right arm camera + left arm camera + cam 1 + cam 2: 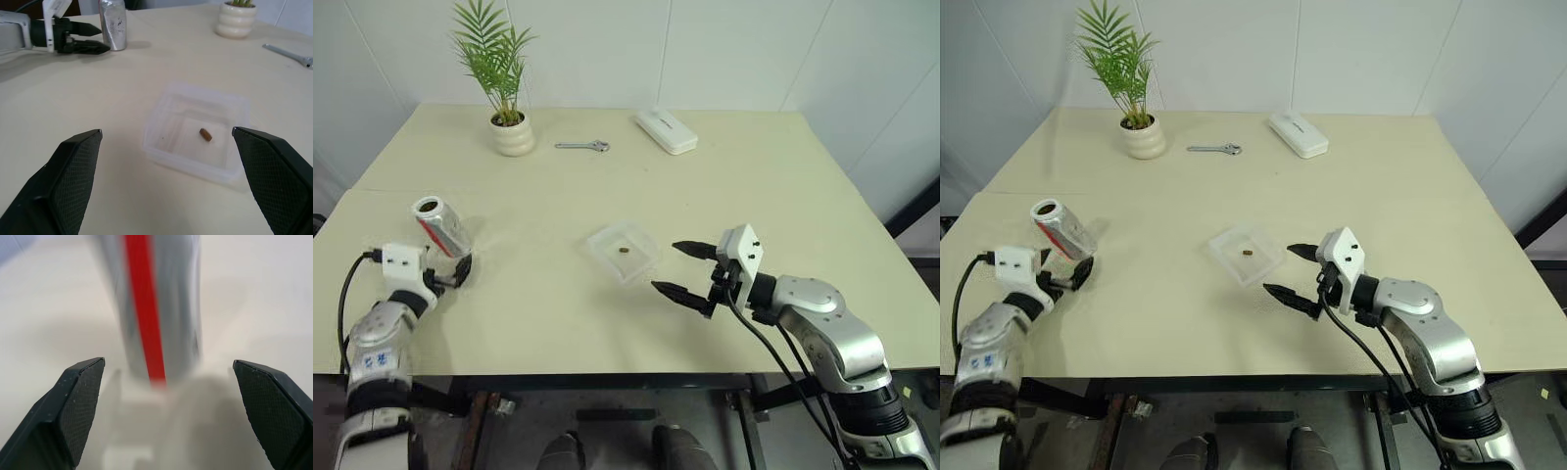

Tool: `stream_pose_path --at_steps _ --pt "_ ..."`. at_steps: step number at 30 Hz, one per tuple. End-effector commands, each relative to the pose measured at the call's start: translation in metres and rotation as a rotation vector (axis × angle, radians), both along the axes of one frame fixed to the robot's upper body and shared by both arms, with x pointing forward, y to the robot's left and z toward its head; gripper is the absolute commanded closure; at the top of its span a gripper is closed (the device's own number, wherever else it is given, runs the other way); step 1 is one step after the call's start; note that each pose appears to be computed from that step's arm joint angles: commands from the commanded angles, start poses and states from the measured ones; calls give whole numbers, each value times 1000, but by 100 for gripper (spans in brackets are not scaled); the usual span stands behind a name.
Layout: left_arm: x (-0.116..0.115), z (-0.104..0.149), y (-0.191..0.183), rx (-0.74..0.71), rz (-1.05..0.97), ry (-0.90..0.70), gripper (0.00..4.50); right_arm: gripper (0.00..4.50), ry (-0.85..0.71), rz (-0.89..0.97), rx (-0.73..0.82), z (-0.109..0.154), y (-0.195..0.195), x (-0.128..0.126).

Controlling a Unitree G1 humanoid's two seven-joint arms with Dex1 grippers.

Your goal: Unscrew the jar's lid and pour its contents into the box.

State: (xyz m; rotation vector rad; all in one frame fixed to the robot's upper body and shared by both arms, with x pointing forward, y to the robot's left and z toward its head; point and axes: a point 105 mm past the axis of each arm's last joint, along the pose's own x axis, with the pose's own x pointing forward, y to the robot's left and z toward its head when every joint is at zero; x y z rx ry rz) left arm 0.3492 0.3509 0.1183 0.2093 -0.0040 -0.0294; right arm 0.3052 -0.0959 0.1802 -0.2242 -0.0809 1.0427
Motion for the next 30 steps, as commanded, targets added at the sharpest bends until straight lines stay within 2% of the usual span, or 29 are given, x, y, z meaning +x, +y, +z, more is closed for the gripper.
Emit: stream_pose_path --at_steps 1,3,8,10,15,18,20,24,30 --pt "-12 19 -4 177 -69 -19 2 0 -82 26 40 20 0 -6" --pt "-19 15 -6 177 -91 8 2 0 -98 37 43 21 0 -6" --pt "-47 26 -8 344 -206 40 2 0 -154 95 54 27 -3 -12" --pt "-52 38 -27 402 -315 22 2 0 -137 124 76 29 -10 -16" --pt "-53 68 -84 378 -600 -74 2 0 -55 167 16 25 -28 -25" --pt "-54 78 -106 363 -732 -76 2 0 -31 180 -10 27 -37 -31" --pt "-65 81 -122 404 -867 -50 2 0 -28 167 -43 31 -48 -34" --pt "-69 91 -121 350 -868 -48 2 0 -33 135 -68 39 -63 -43" --pt "-66 80 -121 300 -856 -11 2 0 -56 118 -74 42 -57 -51"
